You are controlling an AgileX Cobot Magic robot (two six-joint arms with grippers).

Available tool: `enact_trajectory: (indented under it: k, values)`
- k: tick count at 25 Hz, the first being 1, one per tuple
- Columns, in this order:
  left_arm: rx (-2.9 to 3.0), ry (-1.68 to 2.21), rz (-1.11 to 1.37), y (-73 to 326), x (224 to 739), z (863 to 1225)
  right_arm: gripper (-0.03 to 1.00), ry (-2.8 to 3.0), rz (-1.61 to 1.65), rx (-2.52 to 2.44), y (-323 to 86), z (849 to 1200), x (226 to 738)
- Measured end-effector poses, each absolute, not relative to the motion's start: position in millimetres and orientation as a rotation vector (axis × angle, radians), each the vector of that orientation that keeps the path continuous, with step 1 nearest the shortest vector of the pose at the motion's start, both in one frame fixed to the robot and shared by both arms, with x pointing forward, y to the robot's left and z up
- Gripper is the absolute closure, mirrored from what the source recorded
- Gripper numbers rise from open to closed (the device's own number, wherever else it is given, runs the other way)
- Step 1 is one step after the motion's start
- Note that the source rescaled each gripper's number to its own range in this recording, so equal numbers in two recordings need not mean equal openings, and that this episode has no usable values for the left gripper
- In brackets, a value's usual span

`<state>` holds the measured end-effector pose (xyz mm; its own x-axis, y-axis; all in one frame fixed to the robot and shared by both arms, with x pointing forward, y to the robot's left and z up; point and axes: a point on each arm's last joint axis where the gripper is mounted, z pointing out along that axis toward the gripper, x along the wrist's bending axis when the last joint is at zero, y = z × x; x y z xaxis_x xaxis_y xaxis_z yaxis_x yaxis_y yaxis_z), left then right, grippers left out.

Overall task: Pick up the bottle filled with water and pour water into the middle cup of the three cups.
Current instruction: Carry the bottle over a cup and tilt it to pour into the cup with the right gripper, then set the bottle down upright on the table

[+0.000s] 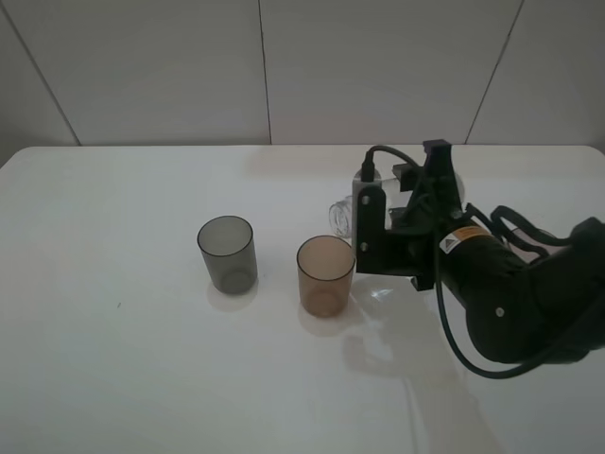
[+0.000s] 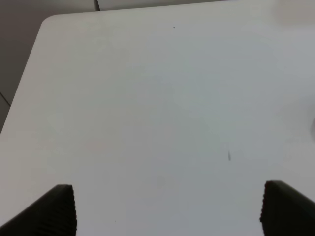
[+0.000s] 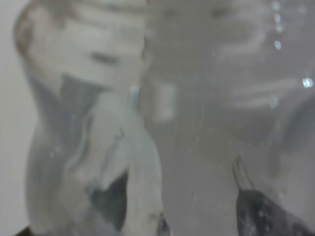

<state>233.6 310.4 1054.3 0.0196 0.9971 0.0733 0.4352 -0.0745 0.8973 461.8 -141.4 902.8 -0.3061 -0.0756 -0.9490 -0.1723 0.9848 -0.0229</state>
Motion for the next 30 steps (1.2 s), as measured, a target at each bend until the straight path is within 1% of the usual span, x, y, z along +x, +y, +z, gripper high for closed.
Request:
enact_trajectory:
  k: [30]
  values:
    - [1.596,1.495,1.016,310.4,233.6,1054.3,0.96,1.764,-0.089,-0.407,-135.8,906.1,469.0]
